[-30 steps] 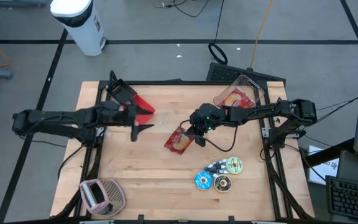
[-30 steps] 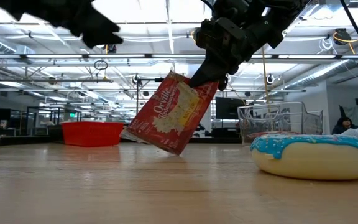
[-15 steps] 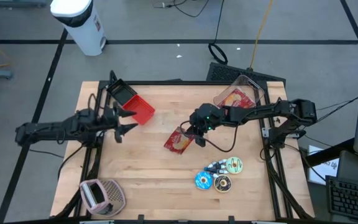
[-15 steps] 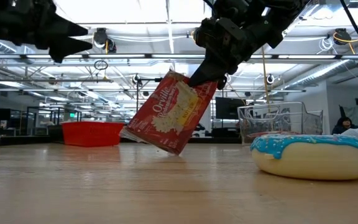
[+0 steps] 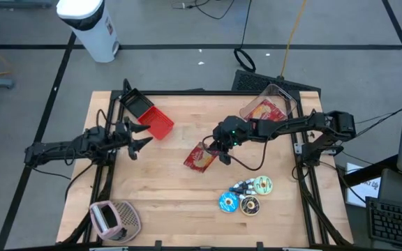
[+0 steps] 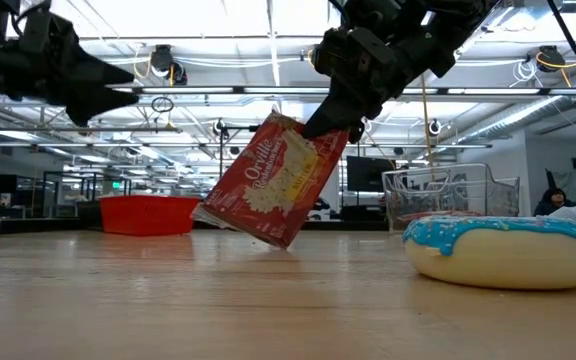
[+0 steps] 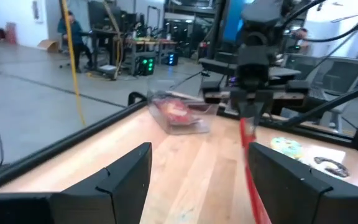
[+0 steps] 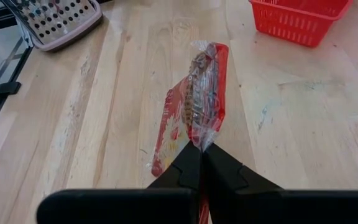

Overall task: Pick & Place Food Item
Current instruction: Put the red popcorn bag into the transparent bin

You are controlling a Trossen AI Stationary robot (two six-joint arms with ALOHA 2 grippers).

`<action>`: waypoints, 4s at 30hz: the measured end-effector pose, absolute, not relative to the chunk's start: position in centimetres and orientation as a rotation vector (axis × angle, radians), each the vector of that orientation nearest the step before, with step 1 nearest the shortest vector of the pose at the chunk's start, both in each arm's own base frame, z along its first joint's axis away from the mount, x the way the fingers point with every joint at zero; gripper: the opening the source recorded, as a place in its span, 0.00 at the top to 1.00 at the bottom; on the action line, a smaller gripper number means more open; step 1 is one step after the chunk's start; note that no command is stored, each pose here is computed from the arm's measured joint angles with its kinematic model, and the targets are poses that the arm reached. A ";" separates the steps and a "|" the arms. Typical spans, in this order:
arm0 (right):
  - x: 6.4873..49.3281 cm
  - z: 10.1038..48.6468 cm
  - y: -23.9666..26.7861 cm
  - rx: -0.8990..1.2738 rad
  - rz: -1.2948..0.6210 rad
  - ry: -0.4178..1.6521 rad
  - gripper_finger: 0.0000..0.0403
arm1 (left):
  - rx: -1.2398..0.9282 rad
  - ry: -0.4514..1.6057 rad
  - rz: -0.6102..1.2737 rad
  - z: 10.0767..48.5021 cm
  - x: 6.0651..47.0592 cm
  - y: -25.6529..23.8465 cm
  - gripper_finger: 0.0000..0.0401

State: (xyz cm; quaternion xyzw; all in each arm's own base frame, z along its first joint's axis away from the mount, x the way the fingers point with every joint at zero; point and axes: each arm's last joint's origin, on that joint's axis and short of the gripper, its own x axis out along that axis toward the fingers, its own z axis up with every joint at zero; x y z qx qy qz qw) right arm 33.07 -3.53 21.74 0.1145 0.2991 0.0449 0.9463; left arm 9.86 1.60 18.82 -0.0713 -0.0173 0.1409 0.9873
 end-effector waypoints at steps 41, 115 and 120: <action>30.7 26.1 -3.2 0.243 0.094 0.502 1.00 | -0.185 -0.036 0.292 17.0 10.2 1.7 0.34; 12.5 29.0 -11.2 0.506 -0.710 0.789 1.00 | -0.186 -0.038 0.292 17.0 10.2 1.7 0.34; 12.9 28.9 -11.5 0.496 -0.708 0.781 1.00 | -0.186 -0.038 0.291 17.0 10.2 1.7 0.34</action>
